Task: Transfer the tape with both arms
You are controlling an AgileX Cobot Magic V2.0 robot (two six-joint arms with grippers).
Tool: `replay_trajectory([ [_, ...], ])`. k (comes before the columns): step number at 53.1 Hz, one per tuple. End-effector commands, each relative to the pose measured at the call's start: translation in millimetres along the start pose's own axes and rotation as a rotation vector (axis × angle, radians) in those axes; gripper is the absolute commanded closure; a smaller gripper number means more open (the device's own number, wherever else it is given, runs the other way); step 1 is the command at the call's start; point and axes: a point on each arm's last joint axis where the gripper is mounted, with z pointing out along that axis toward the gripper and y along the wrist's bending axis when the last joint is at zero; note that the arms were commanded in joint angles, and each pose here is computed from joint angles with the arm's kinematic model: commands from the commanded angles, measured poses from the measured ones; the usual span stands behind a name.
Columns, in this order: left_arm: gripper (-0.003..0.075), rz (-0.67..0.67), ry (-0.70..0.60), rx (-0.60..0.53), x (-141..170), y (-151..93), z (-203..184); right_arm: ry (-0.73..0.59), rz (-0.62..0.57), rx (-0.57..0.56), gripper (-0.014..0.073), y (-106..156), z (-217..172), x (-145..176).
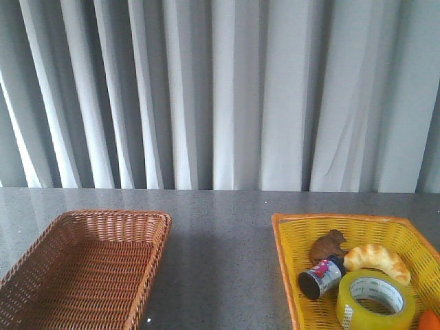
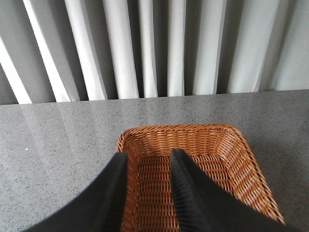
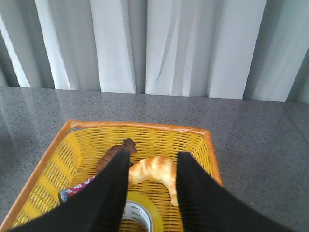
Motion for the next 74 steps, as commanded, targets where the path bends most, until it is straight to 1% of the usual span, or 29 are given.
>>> replay_trajectory([
  [1, 0.0288, 0.000, -0.124, 0.006, -19.3, -0.4, -5.6, -0.099, -0.015, 0.003, 0.0158, -0.2, -7.4, -18.1],
  [4, 0.0188, 0.003, -0.120, 0.006, -18.8, -0.4, -4.4, -0.097, -0.015, 0.003, 0.0085, -0.2, -7.4, -17.9],
  [6, 0.0141, 0.003, -0.117, 0.006, -18.5, -0.4, -3.7, -0.096, -0.015, 0.003, 0.0042, -0.2, -7.4, -17.8],
  [8, 0.0099, 0.003, -0.110, 0.006, -17.8, -0.4, -3.3, -0.093, -0.015, 0.003, 0.0016, -0.2, -7.4, -17.6],
  [10, 0.0070, 0.003, -0.100, 0.006, -16.9, -0.4, -2.9, -0.093, -0.015, 0.003, -0.0005, -0.2, -7.4, -17.6],
  [13, 0.0054, 0.002, -0.096, 0.006, -16.2, -0.4, -2.5, -0.094, -0.015, 0.003, -0.0011, -0.2, -7.4, -17.7],
  [19, 0.0065, 0.002, -0.123, 0.007, -18.7, -0.5, -2.7, -0.135, -0.006, 0.002, 0.0006, -0.1, -7.8, -21.4],
  [23, 0.0082, 0.002, -0.146, 0.007, -20.8, -0.6, -3.0, -0.144, 0.061, -0.013, 0.0019, 0.8, -8.0, -22.4],
  [26, 0.0099, 0.000, -0.152, 0.008, -21.4, -0.6, -3.4, -0.131, 0.068, -0.018, 0.0027, 1.2, -7.5, -21.2],
  [33, 0.0147, 0.000, -0.134, 0.007, -19.7, -0.6, -2.8, 0.011, 0.033, -0.016, 0.0036, 1.6, 12.4, -8.0],
  [37, 0.0168, 0.000, -0.128, 0.007, -19.1, -0.5, -2.8, 0.146, 0.032, -0.020, 0.0036, 2.1, 30.0, -1.0],
  [42, 0.0186, 0.000, -0.118, 0.007, -18.3, -0.5, -3.0, 0.274, 0.031, -0.023, 0.0036, 2.2, 47.8, -3.0],
  [49, 0.0190, 0.001, -0.081, 0.005, -14.8, -0.4, -2.3, 0.420, 0.024, -0.025, 0.0036, 2.3, 73.2, -10.2],
  [55, 0.0190, 0.001, -0.063, 0.005, -13.3, -0.3, -2.2, 0.500, 0.009, -0.014, 0.0036, 1.0, 91.1, -17.8],
  [61, 0.0190, 0.001, -0.047, 0.004, -11.8, -0.3, -2.1, 0.578, 0.019, -0.011, 0.0036, 0.9, 108.7, -17.1],
  [67, 0.0190, 0.001, -0.039, 0.004, -11.1, -0.2, -2.4, 0.662, 0.010, -0.006, 0.0036, 0.4, 126.9, -8.3],
  [74, 0.0190, 0.001, -0.031, 0.004, -10.4, -0.2, -2.4, 0.755, 0.011, -0.006, 0.0036, 0.3, 144.8, 10.1],
])
